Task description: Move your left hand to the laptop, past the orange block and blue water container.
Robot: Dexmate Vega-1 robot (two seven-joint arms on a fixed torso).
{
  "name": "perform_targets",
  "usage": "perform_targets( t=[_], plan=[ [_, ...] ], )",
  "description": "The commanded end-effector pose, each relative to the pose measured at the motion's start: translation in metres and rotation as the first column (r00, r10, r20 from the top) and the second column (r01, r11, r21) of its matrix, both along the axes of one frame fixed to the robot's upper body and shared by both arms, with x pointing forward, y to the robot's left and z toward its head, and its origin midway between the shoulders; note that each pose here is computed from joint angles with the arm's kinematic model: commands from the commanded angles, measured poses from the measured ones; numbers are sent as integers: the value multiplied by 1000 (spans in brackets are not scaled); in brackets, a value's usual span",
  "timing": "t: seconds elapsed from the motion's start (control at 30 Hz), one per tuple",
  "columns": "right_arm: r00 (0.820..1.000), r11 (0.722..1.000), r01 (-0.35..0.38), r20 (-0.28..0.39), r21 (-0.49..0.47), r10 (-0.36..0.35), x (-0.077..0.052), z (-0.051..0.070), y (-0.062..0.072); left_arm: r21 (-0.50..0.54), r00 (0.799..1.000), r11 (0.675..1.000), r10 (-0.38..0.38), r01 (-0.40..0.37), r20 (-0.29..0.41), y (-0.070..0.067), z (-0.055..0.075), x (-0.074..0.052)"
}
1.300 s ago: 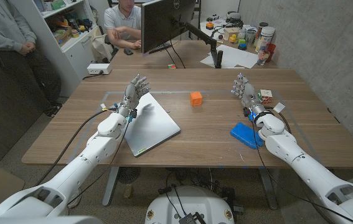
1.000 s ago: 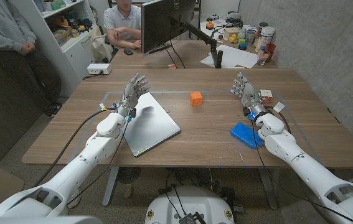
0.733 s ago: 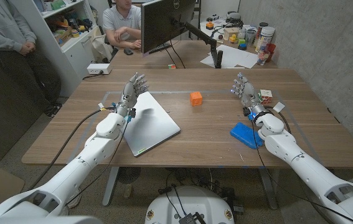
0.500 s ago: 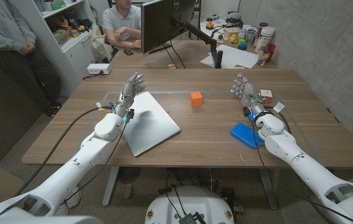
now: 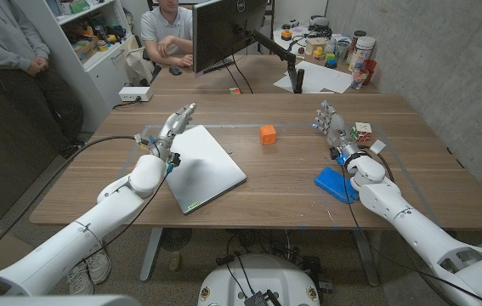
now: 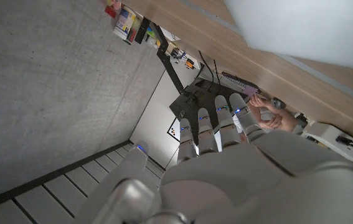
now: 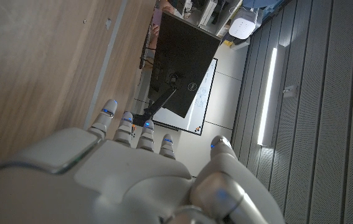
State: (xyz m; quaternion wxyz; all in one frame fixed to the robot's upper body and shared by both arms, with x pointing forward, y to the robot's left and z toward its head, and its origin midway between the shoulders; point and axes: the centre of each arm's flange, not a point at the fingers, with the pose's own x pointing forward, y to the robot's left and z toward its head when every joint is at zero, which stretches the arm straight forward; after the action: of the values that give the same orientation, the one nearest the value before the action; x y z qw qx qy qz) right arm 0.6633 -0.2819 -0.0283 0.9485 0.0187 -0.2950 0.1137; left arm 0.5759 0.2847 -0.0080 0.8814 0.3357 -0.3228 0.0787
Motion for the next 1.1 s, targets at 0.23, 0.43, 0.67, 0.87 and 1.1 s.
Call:
perform_targets(
  t=[0.23,0.43,0.67,0.87,1.1],
  plan=[
    [1000,1000,-1,-7,0,1,5,-2,0,391,891,805,361,-447,274,-28,4,-30],
    [1000,1000,-3,-7,-3,3,6,-2,1,481,850,703,401,-525,342,-37,0,-34],
    [1000,1000,-7,-1,-4,7,7,-1,3,548,838,635,441,-544,322,-38,-13,-28],
    [1000,1000,-3,-4,0,3,7,0,4,577,843,623,468,-528,266,-29,-27,-19],
    [1000,1000,8,-2,-7,-8,5,0,4,562,863,669,469,-485,186,-18,-38,-20]
  ],
)
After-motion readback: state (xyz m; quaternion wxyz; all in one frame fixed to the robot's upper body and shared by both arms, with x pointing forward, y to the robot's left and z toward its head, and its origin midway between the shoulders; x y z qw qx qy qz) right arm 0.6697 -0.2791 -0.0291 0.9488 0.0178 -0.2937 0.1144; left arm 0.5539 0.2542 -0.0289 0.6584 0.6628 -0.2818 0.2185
